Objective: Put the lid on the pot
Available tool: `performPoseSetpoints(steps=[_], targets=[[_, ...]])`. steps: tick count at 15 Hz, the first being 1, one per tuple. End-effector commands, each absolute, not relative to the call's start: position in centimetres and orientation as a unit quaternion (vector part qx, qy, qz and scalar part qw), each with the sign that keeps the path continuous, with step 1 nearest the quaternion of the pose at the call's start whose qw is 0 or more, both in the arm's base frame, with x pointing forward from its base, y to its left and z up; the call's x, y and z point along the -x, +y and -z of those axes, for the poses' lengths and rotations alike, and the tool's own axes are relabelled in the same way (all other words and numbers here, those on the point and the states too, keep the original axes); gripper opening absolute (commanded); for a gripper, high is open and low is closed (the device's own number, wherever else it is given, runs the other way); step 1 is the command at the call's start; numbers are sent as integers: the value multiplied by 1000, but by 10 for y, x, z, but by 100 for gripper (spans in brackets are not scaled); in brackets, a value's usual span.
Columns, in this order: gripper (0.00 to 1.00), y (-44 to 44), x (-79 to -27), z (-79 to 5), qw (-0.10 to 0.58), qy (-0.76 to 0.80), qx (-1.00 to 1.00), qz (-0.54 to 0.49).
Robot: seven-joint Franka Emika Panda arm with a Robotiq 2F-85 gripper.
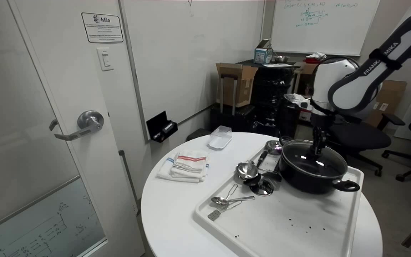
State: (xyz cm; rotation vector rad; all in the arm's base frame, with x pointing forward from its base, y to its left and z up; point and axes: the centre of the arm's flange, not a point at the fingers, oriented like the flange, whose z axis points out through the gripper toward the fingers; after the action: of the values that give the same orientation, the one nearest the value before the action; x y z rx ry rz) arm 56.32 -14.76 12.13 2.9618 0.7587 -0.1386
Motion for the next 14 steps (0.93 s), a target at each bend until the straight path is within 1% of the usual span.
performPoseSetpoints(steps=[1, 6, 7, 8, 9, 10, 11, 12, 13, 14], targets=[[25, -146, -562, -129, 45, 249, -966, 43], [25, -145, -563, -127, 43, 247, -967, 46], [35, -145, -563, -127, 43, 248, -967, 46], [63, -145, -563, -127, 42, 249, -966, 46], [76, -144, -563, -127, 41, 249, -966, 46], [81, -143, -563, -127, 41, 250, -966, 45], [89, -143, -564, -128, 41, 251, -966, 45], [95, -143, -564, -128, 41, 251, -966, 44], [100, -142, -564, -129, 41, 251, -966, 44], [100, -142, -564, -129, 40, 251, -966, 43]])
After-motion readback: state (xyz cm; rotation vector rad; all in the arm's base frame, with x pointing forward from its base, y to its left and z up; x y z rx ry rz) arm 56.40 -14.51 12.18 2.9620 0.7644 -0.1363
